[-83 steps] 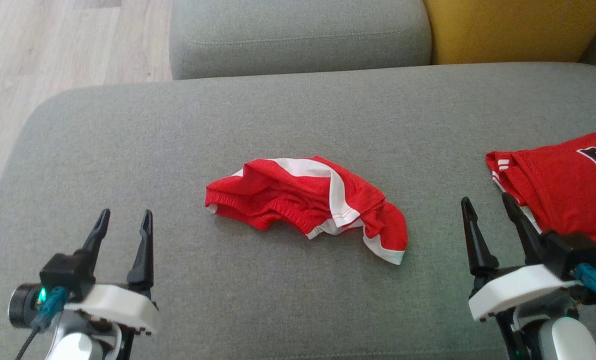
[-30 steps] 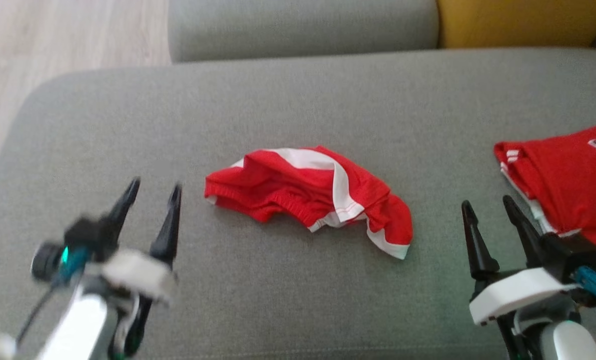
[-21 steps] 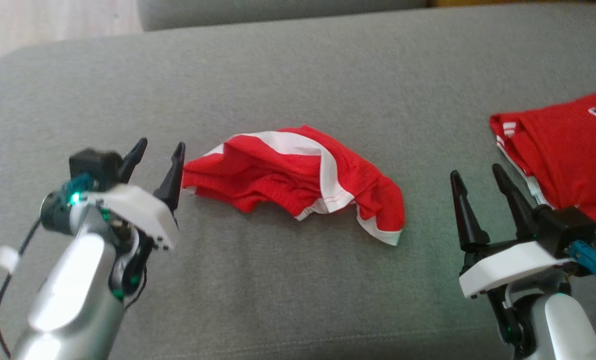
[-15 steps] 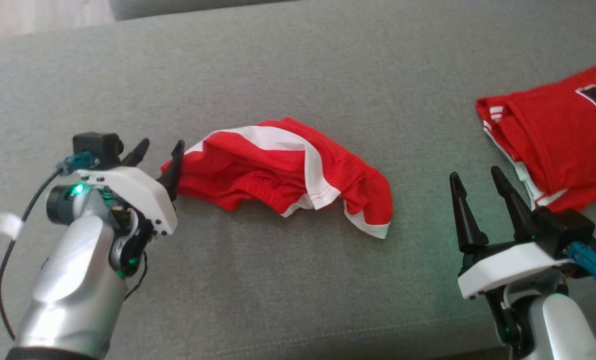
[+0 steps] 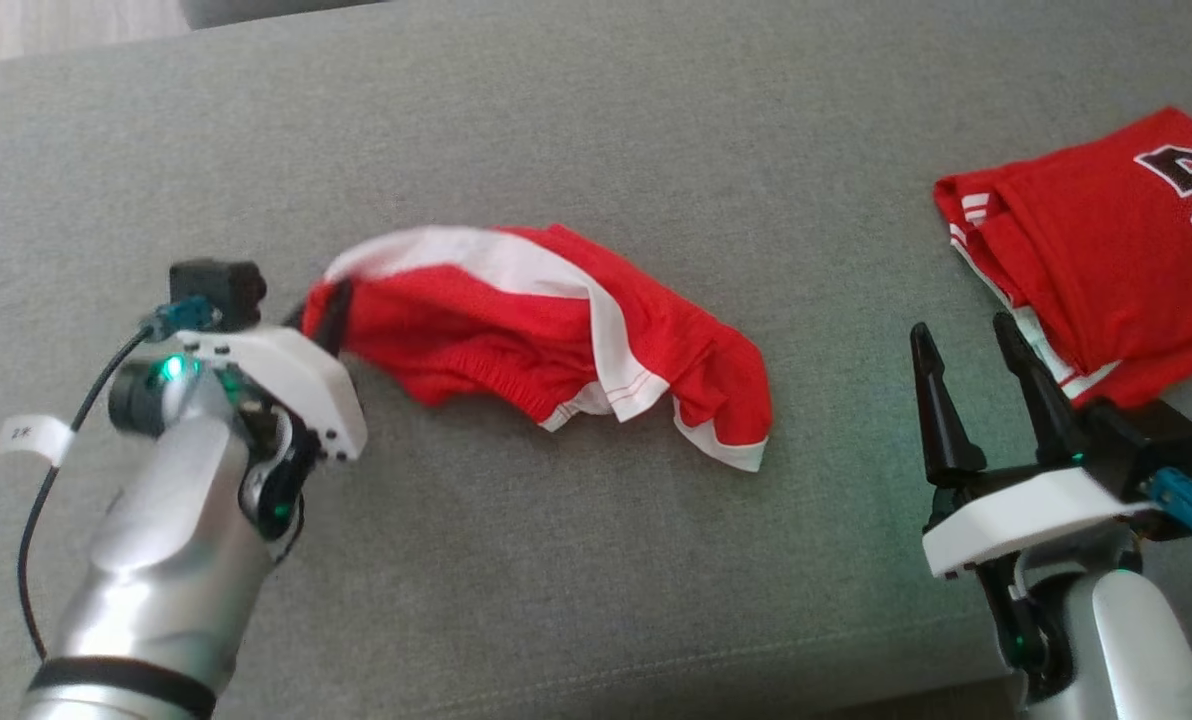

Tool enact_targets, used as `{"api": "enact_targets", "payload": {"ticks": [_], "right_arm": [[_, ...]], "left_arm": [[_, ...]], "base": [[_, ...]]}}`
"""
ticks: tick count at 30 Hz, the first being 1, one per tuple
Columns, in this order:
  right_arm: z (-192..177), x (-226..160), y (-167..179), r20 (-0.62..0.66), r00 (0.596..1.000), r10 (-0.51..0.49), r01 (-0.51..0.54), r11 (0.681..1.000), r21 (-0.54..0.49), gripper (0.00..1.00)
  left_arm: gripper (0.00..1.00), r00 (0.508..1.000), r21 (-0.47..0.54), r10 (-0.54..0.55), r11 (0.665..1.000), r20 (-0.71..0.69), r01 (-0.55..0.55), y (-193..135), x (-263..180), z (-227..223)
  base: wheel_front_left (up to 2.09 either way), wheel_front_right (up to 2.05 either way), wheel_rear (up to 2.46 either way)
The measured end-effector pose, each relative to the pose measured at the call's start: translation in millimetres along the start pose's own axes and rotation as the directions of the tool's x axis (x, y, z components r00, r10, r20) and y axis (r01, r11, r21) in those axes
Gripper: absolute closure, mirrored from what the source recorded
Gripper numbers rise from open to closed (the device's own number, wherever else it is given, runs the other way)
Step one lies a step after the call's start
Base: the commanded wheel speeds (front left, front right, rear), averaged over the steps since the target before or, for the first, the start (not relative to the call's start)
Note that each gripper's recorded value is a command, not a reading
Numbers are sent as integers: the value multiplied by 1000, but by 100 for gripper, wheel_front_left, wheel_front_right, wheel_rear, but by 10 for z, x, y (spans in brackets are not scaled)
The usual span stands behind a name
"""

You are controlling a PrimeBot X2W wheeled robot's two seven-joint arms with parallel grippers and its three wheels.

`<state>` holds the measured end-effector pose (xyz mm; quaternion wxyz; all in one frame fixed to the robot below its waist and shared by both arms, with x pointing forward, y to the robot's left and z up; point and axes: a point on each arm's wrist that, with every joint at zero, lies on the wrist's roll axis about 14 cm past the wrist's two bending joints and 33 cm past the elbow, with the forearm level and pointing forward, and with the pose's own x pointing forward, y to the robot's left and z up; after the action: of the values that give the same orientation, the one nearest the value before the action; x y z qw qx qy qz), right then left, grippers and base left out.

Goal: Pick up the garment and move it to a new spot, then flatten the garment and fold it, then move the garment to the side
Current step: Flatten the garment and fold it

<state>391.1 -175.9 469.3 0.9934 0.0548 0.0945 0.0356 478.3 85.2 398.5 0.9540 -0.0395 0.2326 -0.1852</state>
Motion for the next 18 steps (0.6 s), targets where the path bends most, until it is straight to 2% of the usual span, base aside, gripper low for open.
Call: {"api": "enact_targets", "payload": {"ticks": [2, 6, 9, 12, 18], "right_arm": [[18, 5, 10, 5, 1000, 3, -3, 1000, 0, 0], [72, 14, 31, 21, 1000, 10, -10, 1000, 0, 0], [113, 13, 58, 31, 999, 18, -18, 1000, -1, 0], [136, 14, 91, 36, 999, 28, -28, 1000, 0, 0], [41, -5, 159, 1, 999, 48, -48, 999, 11, 0]], "left_arm": [[100, 994, 58, 4, 998, 106, -10, -5, -17, 237], [100, 953, 153, -10, 987, 302, -38, -103, -134, 690], [100, 919, 205, -34, 977, 393, -52, -227, -298, 863], [100, 920, 246, -49, 968, 389, -52, -326, -497, 637], [100, 972, 259, -74, 966, 225, 13, -524, -840, -252]], "base": [[0, 0, 0], [0, 0, 0], [0, 0, 0], [0, 0, 0], [0, 0, 0]]}}
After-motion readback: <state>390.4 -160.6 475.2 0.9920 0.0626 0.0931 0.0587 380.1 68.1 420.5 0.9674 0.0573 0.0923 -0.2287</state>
